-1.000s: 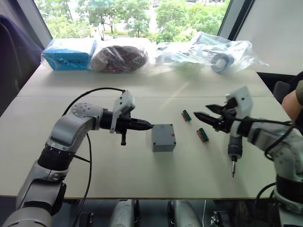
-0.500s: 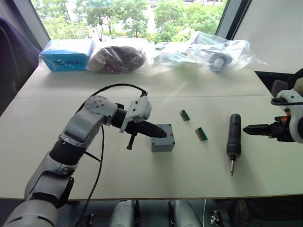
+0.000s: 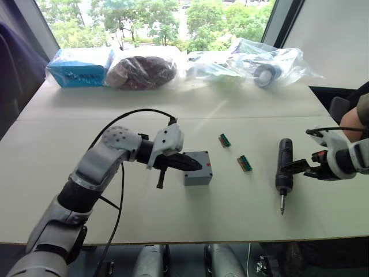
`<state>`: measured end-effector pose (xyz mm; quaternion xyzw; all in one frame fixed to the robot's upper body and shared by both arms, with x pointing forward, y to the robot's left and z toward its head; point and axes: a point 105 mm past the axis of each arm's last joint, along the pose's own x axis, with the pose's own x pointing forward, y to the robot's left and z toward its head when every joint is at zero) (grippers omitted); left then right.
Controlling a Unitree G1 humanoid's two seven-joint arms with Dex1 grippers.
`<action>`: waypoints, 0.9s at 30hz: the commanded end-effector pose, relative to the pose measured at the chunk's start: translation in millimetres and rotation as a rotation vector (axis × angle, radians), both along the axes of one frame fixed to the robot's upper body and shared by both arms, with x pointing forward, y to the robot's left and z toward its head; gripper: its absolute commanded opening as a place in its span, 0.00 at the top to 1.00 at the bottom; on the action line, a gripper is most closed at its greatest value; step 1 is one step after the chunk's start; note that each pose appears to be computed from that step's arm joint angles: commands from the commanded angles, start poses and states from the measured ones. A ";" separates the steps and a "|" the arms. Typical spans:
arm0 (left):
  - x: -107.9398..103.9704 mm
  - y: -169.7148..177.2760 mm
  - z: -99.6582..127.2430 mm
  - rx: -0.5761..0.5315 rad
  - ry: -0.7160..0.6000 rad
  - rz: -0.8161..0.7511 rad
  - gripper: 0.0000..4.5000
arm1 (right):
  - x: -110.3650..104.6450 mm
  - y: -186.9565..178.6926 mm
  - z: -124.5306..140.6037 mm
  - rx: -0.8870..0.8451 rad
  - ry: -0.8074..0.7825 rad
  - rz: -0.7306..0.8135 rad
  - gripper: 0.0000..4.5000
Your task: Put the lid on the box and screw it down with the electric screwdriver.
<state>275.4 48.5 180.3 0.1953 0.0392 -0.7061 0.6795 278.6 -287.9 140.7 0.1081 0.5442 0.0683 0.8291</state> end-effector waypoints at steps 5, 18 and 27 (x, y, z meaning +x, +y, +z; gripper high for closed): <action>-0.7 1.7 8.3 -0.047 -0.015 0.063 1.00 | 7.0 6.3 -11.0 -0.054 0.034 0.024 0.00; -3.0 3.6 2.2 -0.096 0.009 0.164 1.00 | 0.3 0.7 -40.6 -0.237 0.172 0.122 0.60; 8.2 12.9 6.5 -0.098 0.033 0.172 1.00 | 62.8 -8.4 60.5 -0.256 -0.281 0.153 0.61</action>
